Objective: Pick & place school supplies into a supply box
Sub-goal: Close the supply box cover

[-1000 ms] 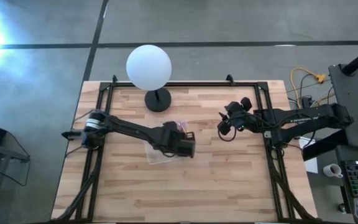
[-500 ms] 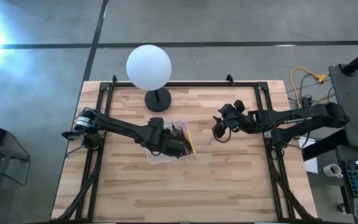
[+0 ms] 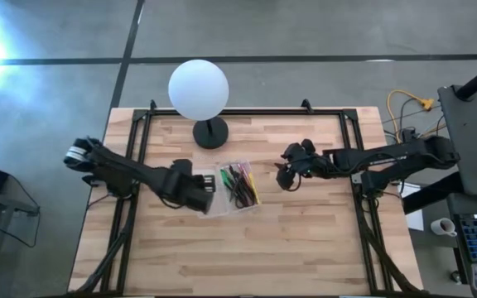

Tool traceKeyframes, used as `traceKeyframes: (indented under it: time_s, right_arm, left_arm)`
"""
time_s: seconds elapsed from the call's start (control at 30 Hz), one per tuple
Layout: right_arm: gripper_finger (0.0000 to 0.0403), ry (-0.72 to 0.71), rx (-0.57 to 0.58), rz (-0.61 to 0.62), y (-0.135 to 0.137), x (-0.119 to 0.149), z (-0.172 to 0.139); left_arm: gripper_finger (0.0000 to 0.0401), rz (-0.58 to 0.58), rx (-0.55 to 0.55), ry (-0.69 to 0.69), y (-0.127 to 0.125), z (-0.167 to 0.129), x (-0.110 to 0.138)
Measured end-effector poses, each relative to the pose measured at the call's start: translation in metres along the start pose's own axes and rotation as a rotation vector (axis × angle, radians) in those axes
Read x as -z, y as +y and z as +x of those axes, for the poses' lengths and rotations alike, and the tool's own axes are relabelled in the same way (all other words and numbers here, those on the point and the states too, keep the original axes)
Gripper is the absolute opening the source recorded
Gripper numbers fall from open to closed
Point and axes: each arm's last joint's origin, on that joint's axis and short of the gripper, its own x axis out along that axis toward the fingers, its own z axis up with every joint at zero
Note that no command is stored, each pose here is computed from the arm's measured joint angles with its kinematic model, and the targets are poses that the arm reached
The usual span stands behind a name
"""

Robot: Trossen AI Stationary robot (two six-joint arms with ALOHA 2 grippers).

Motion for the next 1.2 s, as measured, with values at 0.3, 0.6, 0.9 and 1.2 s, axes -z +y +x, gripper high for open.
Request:
traceKeyframes:
  time_s: [0.3, 0.6, 0.9, 1.2]
  right_arm:
    - [0.0178, 0.069, -0.131, 0.089, 0.011, 0.003, 0.014]
    - [0.0178, 0.169, -0.149, 0.179, 0.016, 0.005, 0.034]
    - [0.0178, 0.26, -0.171, 0.265, 0.015, -0.001, 0.057]
    - [0.0174, 0.299, -0.157, 0.316, -0.002, -0.003, 0.066]
  left_arm:
    - [0.013, -0.027, 0.013, 0.145, 0.042, 0.017, 0.008]
    - [0.013, -0.062, 0.015, 0.155, 0.059, 0.027, 0.02]
    - [0.013, -0.099, 0.047, 0.191, 0.064, 0.049, 0.032]
    - [0.013, -0.109, -0.016, 0.224, 0.077, 0.063, 0.037]
